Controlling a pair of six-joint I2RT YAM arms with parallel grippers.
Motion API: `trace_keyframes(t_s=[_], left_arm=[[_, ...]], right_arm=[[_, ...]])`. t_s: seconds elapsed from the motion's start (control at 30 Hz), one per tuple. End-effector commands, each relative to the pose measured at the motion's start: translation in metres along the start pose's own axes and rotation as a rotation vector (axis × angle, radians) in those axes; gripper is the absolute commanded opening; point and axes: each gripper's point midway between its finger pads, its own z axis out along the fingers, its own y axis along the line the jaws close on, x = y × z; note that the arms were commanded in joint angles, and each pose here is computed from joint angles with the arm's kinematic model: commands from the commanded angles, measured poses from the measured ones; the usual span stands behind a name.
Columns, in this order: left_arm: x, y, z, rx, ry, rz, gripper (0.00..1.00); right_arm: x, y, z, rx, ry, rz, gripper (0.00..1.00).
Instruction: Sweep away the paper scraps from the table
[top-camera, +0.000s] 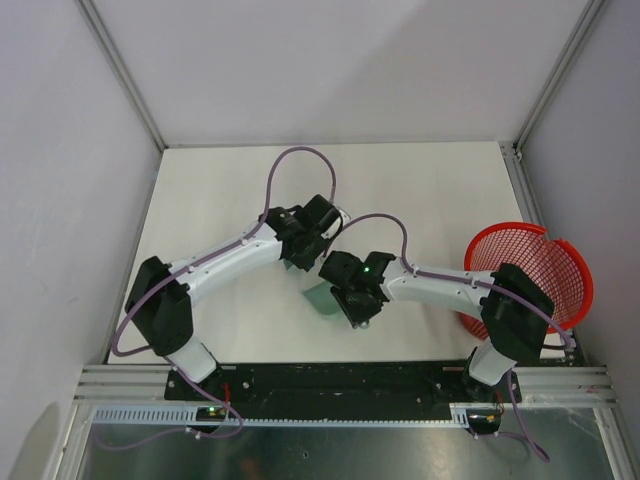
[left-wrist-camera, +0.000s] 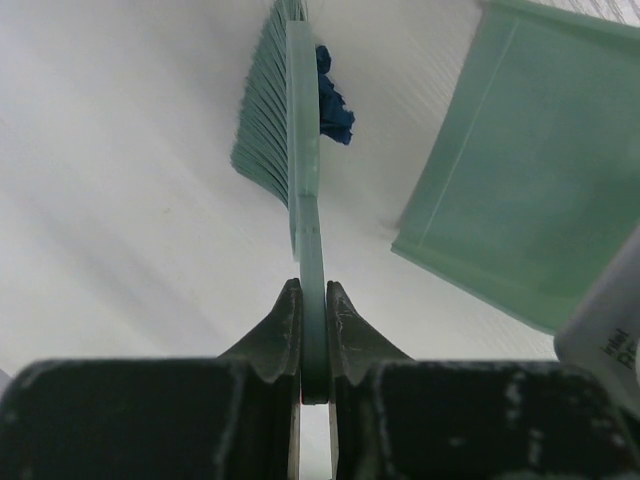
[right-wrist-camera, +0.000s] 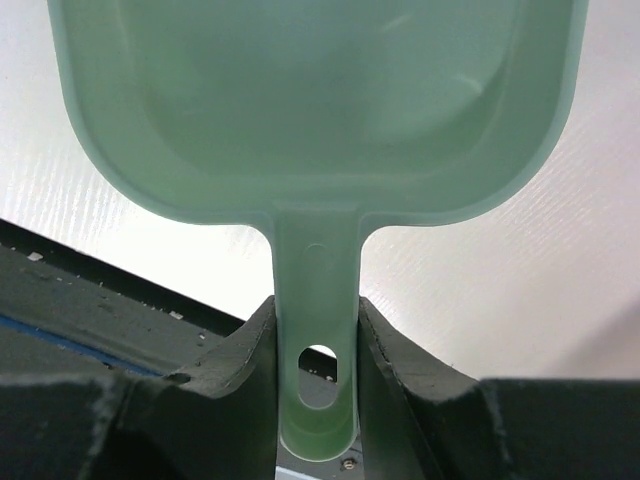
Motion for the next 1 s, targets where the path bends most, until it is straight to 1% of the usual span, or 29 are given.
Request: trace_keyframes(t_s=[0.0, 0.3, 0.43, 0.63, 0.8, 0.97], left_arm=[[0.019, -0.06, -0.028, 0.292, 0.01, 0.015, 0.0], [0.02, -0.084, -0.052, 0.442, -0.016, -0.071, 0.0], [0.016, -0.087, -0.066, 0.485, -0.053, -0.086, 0.0], [0.019, -0.082, -0.067, 0.453, -0.06, -0.101, 0.0], [0.023, -0.071, -0.065, 0.385, -0.069, -0.12, 0.0], [0.022, -0.059, -0.073, 0.331, -0.101, -0.139, 0.0]], right_arm=[[-0.025, -0.006, 0.005, 0.052, -0.075, 0.045, 0.0], [-0.033, -0.01, 0.0, 0.082, -0.127, 0.044, 0.0], [-0.035, -0.011, -0.003, 0.097, -0.143, 0.046, 0.0], [-0.039, -0.015, -0.01, 0.121, -0.181, 0.066, 0.0], [-0.041, -0.016, -0.015, 0.15, -0.217, 0.077, 0.0], [-0.044, -0.013, -0.02, 0.178, -0.264, 0.077, 0.0]])
